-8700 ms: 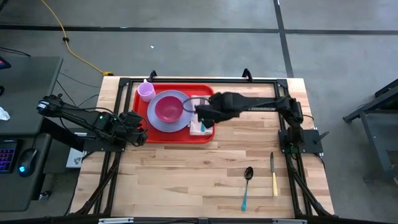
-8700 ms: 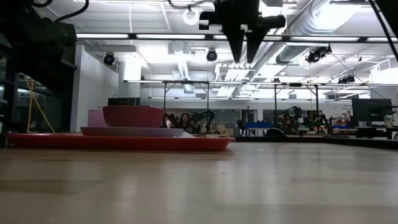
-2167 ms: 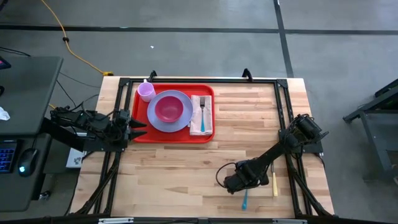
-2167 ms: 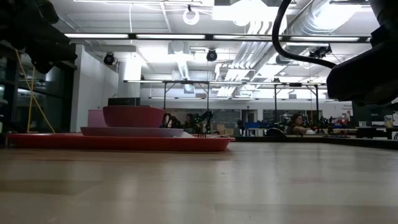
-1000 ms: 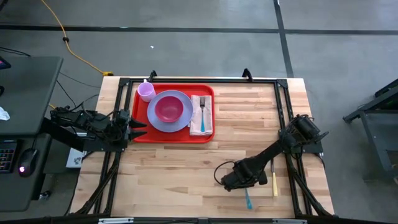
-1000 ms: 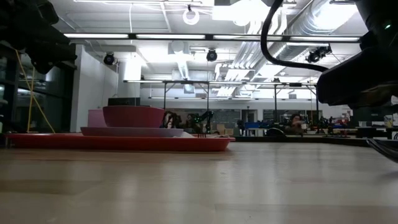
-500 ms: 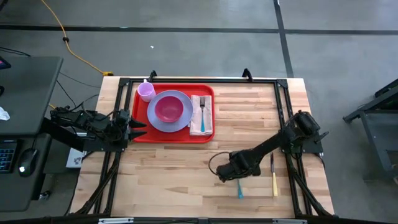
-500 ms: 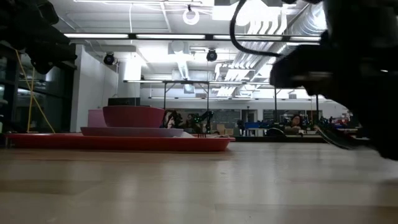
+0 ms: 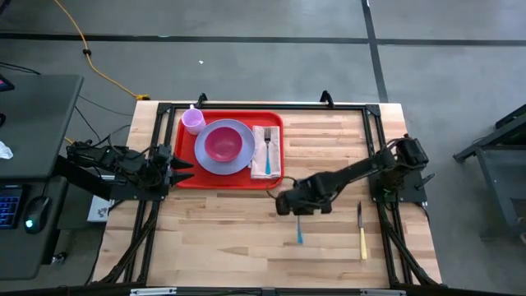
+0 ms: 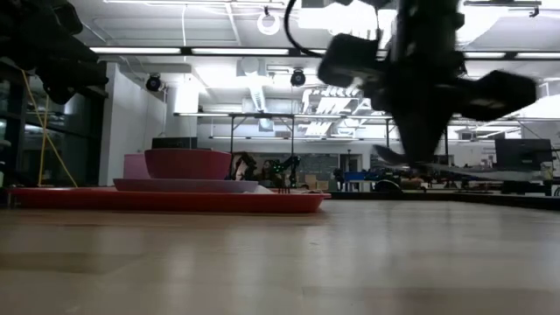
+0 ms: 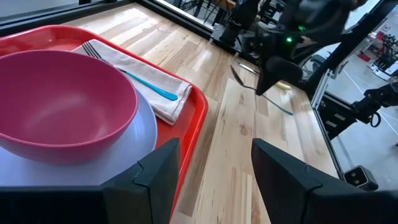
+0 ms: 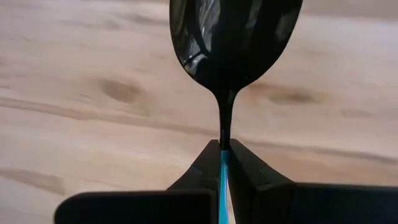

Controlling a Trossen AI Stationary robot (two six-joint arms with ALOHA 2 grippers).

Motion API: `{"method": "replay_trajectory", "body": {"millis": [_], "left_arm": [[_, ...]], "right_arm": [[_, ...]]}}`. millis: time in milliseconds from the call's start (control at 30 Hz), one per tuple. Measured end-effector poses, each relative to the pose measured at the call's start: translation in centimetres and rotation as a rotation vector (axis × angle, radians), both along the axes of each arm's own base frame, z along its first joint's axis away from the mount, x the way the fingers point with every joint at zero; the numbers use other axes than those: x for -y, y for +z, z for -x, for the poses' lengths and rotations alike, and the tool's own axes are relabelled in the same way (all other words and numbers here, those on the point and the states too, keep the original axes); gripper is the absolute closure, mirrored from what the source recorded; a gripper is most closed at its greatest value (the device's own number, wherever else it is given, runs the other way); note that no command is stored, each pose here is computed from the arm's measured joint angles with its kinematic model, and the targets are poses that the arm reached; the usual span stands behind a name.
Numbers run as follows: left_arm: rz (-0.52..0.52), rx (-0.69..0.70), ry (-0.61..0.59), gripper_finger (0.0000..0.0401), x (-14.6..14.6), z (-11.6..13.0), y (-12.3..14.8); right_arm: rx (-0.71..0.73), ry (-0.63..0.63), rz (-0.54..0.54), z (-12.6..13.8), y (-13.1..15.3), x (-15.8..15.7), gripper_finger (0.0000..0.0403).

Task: Set up tray
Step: Put the blue spoon to the left of the blue fork on the brown napkin

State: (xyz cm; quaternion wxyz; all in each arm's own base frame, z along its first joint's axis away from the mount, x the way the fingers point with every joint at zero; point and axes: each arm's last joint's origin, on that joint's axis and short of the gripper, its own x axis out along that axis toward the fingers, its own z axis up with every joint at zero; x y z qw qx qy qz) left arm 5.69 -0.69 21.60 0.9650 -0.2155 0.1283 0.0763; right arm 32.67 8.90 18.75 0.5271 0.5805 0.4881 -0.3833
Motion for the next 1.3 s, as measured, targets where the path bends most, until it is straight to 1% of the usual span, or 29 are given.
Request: {"method": "replay_trajectory", "body": {"millis": [200,300,600,867,1033,1167,1300], "left_arm": [[0.0,0.0,0.001,0.0174,0.0,0.0,0.0],[-0.002,0.0,0.007,0.0174,0.0,0.0,0.0],[-0.003,-0.002,0.009,0.0174,0.0,0.0,0.0],[0.002,-0.001,0.012,0.0174,0.0,0.0,0.0],[0.002,0.0,0.013,0.0174,0.0,0.0,0.0],[0.002,0.0,0.013,0.0174,0.0,0.0,0.0],[0.001,-0.001,0.013,0.0174,0.0,0.0,0.0]], "right_arm": [[0.127,0.007,0.018,-1.8,0.3,3.3,0.0403],[0.165,0.006,0.036,-2.3,0.6,5.1,0.0403],[0.298,0.021,0.145,-4.2,3.9,11.0,0.0403],[0.341,-0.013,0.214,-4.3,6.0,16.4,0.0403],[0.367,-0.048,0.236,-4.2,6.5,18.4,0.0403],[0.437,-0.051,0.252,-4.7,6.8,19.0,0.0403],[0.49,-0.04,0.248,-6.1,5.6,19.4,0.0403]]}}
